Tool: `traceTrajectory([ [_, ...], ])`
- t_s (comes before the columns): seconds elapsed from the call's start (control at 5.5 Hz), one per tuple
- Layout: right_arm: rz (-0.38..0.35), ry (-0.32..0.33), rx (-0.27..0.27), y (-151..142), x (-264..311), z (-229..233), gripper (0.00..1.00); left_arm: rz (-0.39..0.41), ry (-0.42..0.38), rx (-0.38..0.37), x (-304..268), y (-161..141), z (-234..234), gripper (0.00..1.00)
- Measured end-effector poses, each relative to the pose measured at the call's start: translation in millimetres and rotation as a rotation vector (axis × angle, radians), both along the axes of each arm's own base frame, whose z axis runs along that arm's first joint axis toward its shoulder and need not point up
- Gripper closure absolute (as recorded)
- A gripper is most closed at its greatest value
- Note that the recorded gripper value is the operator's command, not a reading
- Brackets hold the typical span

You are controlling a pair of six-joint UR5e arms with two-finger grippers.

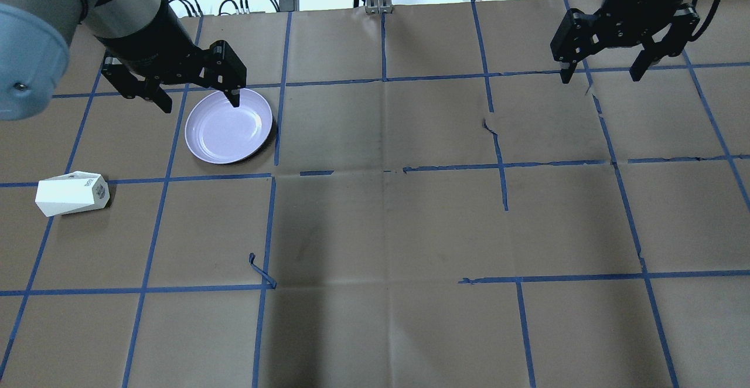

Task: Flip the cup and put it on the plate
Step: 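Move the left gripper away from the plate toward the white mug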

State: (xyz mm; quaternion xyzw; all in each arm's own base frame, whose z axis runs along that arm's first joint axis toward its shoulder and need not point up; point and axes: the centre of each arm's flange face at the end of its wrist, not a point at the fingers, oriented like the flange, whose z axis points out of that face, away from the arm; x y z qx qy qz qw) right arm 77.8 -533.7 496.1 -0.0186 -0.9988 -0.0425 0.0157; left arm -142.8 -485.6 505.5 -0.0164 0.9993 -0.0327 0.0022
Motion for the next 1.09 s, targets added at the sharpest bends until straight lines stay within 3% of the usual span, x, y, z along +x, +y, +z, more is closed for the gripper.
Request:
traceTrajectory([
  [0.36, 0.000, 0.000, 0.000, 0, 0, 0, 0.00, -0.003, -0.003, -0.009, 10, 0, 4, 0.01],
  [1.09, 0.000, 0.000, 0.000, 0, 0, 0, 0.00, 0.037, 0.000, 0.040, 105, 7, 15, 0.01],
])
